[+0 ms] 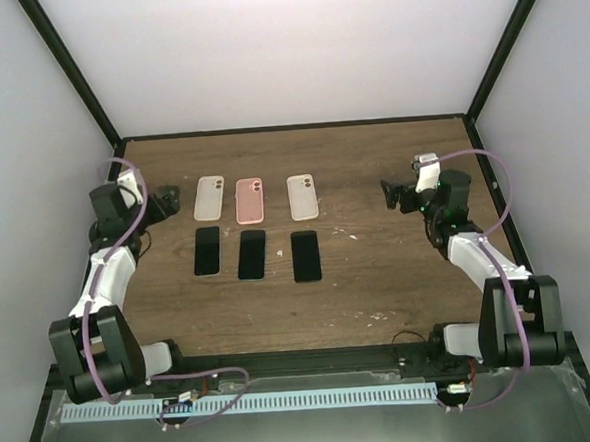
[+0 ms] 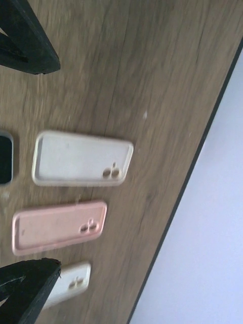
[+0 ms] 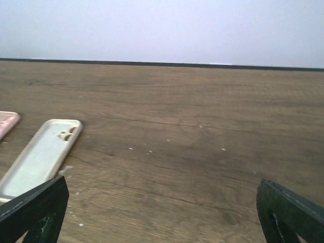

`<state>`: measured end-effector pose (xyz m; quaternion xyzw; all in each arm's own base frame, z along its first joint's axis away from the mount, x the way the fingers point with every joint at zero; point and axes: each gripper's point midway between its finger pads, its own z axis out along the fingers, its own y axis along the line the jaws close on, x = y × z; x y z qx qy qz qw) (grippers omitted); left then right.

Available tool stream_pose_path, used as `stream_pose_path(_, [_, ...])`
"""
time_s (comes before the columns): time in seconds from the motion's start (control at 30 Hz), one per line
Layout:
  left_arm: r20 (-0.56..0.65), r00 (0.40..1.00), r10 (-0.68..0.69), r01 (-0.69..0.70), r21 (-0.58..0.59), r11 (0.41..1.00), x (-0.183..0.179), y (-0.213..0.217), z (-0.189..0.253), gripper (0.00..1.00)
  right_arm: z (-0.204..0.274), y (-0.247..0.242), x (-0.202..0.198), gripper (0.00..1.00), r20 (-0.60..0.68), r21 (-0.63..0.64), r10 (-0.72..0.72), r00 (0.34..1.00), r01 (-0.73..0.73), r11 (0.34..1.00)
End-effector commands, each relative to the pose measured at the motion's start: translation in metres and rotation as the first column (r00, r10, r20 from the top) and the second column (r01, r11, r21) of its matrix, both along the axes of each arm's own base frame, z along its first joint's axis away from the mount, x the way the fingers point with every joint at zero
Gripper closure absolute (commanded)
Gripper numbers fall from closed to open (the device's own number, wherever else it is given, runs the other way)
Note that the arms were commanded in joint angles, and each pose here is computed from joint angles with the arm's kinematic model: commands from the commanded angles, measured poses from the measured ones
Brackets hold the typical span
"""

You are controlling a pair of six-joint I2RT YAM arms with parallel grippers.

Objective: Take the phone out of the phone case
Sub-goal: Reset both arms

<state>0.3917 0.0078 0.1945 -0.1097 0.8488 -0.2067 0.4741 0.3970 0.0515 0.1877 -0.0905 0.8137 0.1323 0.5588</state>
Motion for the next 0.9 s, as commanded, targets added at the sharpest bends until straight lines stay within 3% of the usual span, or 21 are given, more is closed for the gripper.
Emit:
stream_pose_path(0.0, [0.118, 0.992, 0.036, -0.058, 0.187, 0.981, 0.001, 0.031, -0.015, 0.0, 0.004, -0.026, 0.011, 0.0, 0.115, -0.001, -0.115, 0.987, 0.116, 0.993])
stream_pose_path(0.27, [0.297, 0.955, 0.013, -0.088, 0.242, 0.966, -0.005, 0.026, -0.052, 0.0, -0.024, -0.033, 0.009, 0.0, 0.188, -0.058, -0.119, 0.975, 0.132, 0.99])
stream_pose_path(0.53, [0.444, 0.896, -0.028, -0.133, 0.329, 0.935, -0.008, -0.001, -0.041, 0.0, -0.03, -0.029, -0.01, 0.0, 0.291, -0.042, -0.098, 0.952, 0.115, 0.992])
stream_pose_path(0.7, [0.465, 0.885, 0.008, -0.18, 0.326, 0.928, -0.007, 0.001, -0.054, 0.0, -0.036, -0.024, -0.024, 0.0, 0.338, -0.05, -0.072, 0.938, 0.095, 0.994])
stream_pose_path(0.87, [0.416, 0.909, -0.032, -0.13, 0.354, 0.926, -0.001, -0.006, -0.062, 0.0, -0.034, -0.022, -0.026, 0.0, 0.36, -0.052, -0.062, 0.931, 0.086, 0.995])
